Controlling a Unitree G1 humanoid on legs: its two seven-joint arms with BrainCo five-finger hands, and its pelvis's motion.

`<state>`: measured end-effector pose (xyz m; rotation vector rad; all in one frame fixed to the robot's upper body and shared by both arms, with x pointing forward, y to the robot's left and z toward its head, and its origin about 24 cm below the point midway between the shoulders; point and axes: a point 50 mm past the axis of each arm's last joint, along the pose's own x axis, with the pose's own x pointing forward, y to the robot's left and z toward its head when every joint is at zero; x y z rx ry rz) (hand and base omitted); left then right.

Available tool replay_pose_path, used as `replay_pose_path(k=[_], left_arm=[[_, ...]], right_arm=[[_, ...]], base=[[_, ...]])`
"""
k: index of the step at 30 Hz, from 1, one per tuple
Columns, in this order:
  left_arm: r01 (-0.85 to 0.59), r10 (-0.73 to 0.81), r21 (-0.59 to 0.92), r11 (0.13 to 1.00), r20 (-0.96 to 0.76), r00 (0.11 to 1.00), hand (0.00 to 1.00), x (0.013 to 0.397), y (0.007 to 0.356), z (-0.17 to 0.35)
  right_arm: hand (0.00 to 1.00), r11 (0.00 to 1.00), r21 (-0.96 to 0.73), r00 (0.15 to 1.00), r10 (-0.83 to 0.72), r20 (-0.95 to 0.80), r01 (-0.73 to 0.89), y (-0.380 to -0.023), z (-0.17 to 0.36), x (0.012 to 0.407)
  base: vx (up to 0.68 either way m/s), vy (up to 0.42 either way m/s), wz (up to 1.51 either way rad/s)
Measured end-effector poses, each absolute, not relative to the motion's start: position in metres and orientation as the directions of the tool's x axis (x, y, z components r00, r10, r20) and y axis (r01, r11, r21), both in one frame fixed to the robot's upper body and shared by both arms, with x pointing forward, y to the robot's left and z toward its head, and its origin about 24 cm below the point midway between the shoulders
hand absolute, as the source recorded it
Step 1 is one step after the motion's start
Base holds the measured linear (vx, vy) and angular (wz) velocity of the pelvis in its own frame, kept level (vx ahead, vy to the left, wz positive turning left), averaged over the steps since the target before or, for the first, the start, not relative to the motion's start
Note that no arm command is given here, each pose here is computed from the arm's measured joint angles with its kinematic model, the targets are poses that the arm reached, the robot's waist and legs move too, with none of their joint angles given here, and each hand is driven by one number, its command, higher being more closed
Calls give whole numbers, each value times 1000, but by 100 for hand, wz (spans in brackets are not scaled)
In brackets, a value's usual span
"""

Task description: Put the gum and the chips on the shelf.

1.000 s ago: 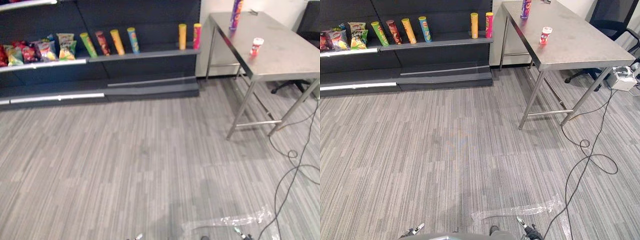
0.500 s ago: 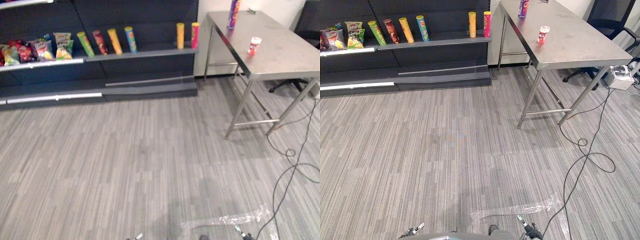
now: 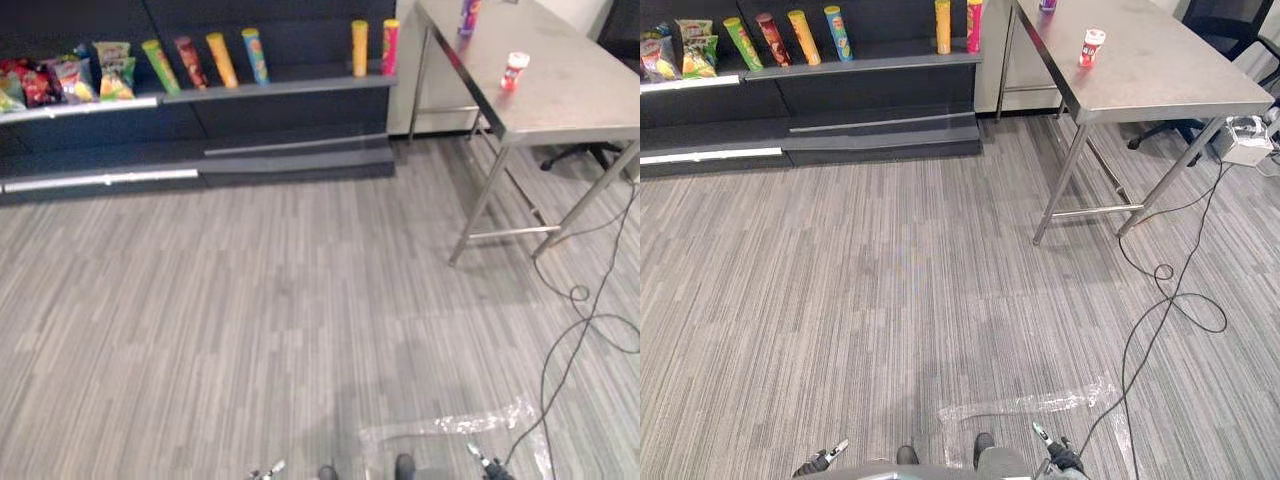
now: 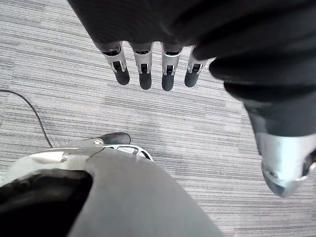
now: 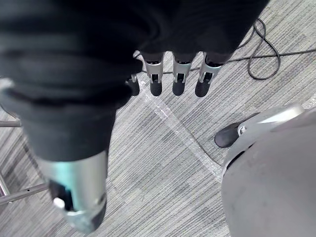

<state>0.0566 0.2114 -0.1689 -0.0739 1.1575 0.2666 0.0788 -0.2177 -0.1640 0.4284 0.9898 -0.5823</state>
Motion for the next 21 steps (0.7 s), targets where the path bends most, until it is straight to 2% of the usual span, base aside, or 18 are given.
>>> replay_pose_path(k=[6, 12, 21], left_arm=[[-308, 215, 89, 947, -890, 402, 0, 68, 226, -164], [-343, 208, 63, 937, -890, 405, 0, 70, 222, -165], [-344, 202, 49, 938, -882, 425, 0, 75, 217, -165]], right_arm=[[0, 749, 119, 431, -237, -870, 652, -206, -165, 83], [0, 761, 94, 430, -256, -866, 642, -217, -164, 81], [0, 782, 85, 452, -264, -852, 617, -220, -161, 89]], base=[[-22, -112, 24], [40, 0, 6], [281, 315, -25]])
